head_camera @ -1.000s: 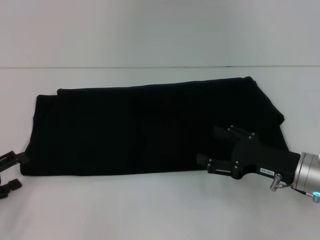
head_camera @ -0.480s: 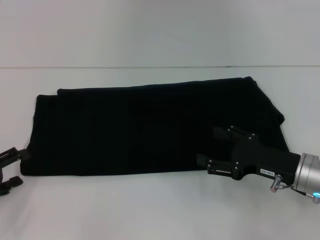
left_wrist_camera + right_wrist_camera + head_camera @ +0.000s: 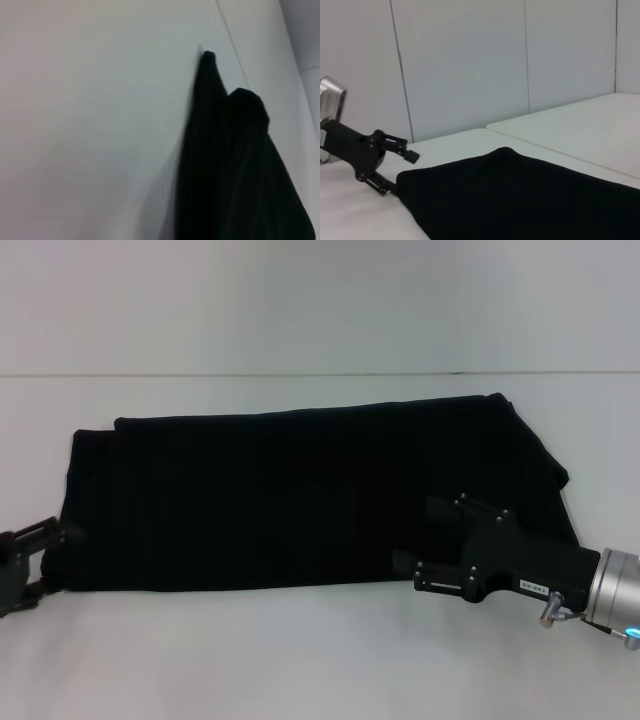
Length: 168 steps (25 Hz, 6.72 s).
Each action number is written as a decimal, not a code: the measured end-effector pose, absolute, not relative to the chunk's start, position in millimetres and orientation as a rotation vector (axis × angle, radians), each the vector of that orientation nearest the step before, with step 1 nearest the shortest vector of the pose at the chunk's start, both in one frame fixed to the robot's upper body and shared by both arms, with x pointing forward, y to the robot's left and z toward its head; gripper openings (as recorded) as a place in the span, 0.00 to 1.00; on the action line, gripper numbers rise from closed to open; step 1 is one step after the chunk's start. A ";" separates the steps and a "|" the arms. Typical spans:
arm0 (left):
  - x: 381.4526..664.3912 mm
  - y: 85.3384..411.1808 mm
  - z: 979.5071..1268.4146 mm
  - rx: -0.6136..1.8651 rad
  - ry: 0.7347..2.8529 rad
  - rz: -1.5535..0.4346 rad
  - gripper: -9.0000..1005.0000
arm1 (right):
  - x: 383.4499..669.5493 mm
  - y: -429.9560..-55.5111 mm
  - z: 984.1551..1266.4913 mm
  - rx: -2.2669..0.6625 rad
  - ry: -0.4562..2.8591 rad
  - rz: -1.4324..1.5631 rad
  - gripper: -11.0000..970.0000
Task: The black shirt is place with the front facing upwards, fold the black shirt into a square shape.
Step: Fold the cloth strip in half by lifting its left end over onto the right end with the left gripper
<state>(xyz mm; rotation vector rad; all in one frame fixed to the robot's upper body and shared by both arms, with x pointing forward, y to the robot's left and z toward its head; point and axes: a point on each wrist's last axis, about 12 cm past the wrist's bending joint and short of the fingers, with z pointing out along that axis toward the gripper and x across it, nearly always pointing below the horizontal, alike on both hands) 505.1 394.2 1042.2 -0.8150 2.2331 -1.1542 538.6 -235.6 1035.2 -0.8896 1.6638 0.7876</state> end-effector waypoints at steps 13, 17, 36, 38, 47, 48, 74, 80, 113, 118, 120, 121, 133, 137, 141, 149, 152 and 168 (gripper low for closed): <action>526.8 380.6 1049.9 -0.725 2.291 -1.138 0.88 | 538.5 -234.9 1035.1 -0.885 1.664 0.791 0.96; 535.9 374.4 1056.2 -0.654 2.378 -1.121 0.87 | 539.1 -234.3 1035.9 -0.886 1.659 0.794 0.96; 540.0 375.5 1060.2 -0.622 2.370 -1.071 0.17 | 539.5 -233.5 1036.1 -0.891 1.660 0.796 0.96; 540.3 375.9 1060.4 -0.622 2.369 -1.066 0.15 | 539.3 -233.2 1036.0 -0.895 1.660 0.798 0.96; 542.6 378.6 1061.8 -0.624 2.348 -1.046 0.07 | 536.9 -233.8 1033.4 -0.928 1.673 0.797 0.96; 543.1 379.5 1062.1 -0.626 2.344 -1.040 0.07 | 536.5 -233.9 1032.8 -0.937 1.676 0.795 0.96; 554.5 458.1 1112.5 -0.685 2.168 -0.811 0.06 | 532.1 -236.5 1025.3 -1.003 1.686 0.741 0.96; 565.8 440.9 1124.9 -0.603 2.163 -0.930 0.06 | 527.0 -242.6 1021.8 -0.968 1.704 0.735 0.96; 582.1 144.4 1074.3 0.128 2.332 -1.553 0.06 | 524.0 -259.2 1009.4 -0.767 1.797 0.646 0.96; 583.5 146.0 1080.2 0.160 2.311 -1.568 0.06 | 545.8 -245.7 1011.8 -0.785 1.829 0.593 0.96; 583.2 146.0 1082.6 0.177 2.303 -1.581 0.06 | 553.5 -239.4 1013.2 -0.794 1.839 0.578 0.96; 582.9 146.1 1083.9 0.187 2.299 -1.588 0.06 | 557.8 -235.3 1014.2 -0.802 1.842 0.571 0.96; 575.0 147.6 1087.9 0.251 2.272 -1.659 0.06 | 592.9 -208.9 1030.1 -0.767 1.845 0.514 0.96; 570.0 148.6 1086.9 0.276 2.274 -1.685 0.06 | 599.4 -210.4 1036.2 -0.688 1.828 0.513 0.96; 563.6 153.1 1081.5 0.264 2.287 -1.699 0.06 | 601.2 -215.5 1038.1 -0.633 1.821 0.506 0.96; 555.4 146.0 1066.8 0.293 2.380 -1.651 0.06 | 599.6 -225.9 1036.4 -0.565 1.827 0.491 0.96; 556.3 143.6 1061.5 0.265 2.399 -1.614 0.06 | 597.5 -231.2 1034.1 -0.548 1.837 0.479 0.96; 559.4 142.4 1056.9 0.199 2.338 -1.589 0.08 | 579.3 -280.4 1032.2 -0.186 1.763 0.455 0.96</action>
